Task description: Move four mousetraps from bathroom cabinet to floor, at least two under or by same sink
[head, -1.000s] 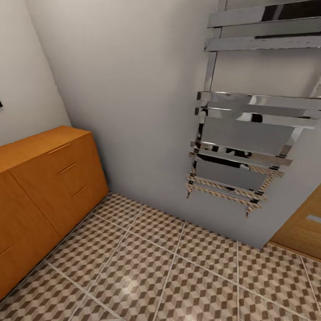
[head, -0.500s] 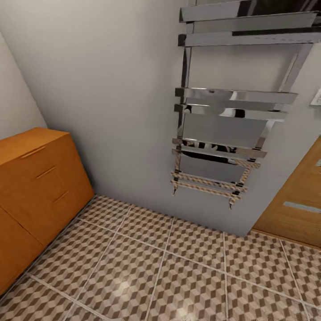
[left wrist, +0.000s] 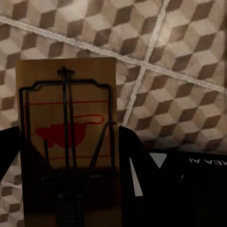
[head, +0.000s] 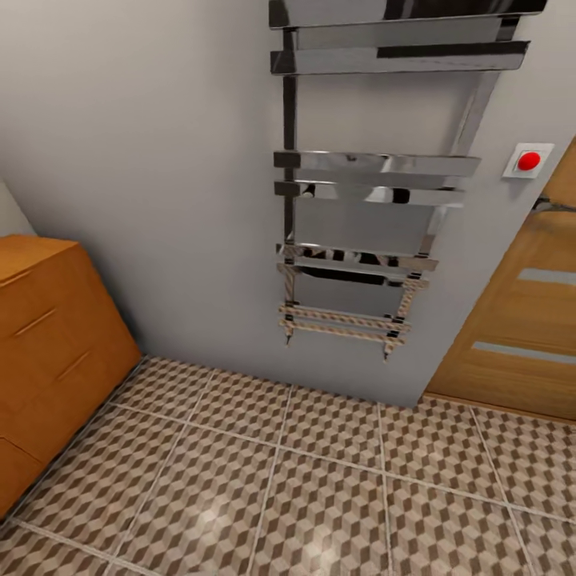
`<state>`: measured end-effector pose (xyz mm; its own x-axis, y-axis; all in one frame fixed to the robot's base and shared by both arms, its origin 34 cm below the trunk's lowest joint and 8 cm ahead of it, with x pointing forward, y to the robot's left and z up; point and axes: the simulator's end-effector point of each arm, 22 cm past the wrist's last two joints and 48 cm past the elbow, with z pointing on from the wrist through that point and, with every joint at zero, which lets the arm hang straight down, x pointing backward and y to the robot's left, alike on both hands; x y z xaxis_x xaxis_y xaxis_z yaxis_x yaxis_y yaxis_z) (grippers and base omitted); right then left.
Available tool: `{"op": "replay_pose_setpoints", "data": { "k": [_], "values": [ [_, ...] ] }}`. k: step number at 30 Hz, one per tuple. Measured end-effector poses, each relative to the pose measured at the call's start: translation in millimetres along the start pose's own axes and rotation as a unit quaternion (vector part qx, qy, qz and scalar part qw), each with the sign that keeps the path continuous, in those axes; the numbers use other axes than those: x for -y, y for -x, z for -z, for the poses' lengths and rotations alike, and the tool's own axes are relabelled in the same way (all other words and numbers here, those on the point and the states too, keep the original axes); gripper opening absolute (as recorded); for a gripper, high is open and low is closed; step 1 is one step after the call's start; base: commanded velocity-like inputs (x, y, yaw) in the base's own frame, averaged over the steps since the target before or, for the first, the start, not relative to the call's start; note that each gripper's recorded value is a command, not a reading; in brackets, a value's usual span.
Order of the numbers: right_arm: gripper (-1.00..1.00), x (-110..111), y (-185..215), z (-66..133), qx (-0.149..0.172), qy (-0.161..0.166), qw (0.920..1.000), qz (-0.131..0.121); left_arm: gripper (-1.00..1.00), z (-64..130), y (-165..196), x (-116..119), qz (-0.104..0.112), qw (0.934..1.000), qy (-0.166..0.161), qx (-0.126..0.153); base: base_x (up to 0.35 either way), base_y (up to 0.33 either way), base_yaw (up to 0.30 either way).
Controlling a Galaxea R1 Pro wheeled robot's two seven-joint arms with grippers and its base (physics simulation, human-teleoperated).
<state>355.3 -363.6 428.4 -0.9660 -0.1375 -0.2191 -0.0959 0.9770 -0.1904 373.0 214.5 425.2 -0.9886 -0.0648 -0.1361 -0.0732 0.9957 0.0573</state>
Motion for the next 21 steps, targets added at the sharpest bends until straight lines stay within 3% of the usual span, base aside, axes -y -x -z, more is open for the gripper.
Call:
{"op": "replay_pose_setpoints", "data": {
  "k": [21],
  "values": [
    [-1.0, -2, -11, -2.3, -0.013, 0.001, 0.9999, 0.002, -1.0, -3.2, -11, 5, -0.001, 0.9999, -0.005, -0.013, 0.0, 0.0, -0.228]
  ]
}}
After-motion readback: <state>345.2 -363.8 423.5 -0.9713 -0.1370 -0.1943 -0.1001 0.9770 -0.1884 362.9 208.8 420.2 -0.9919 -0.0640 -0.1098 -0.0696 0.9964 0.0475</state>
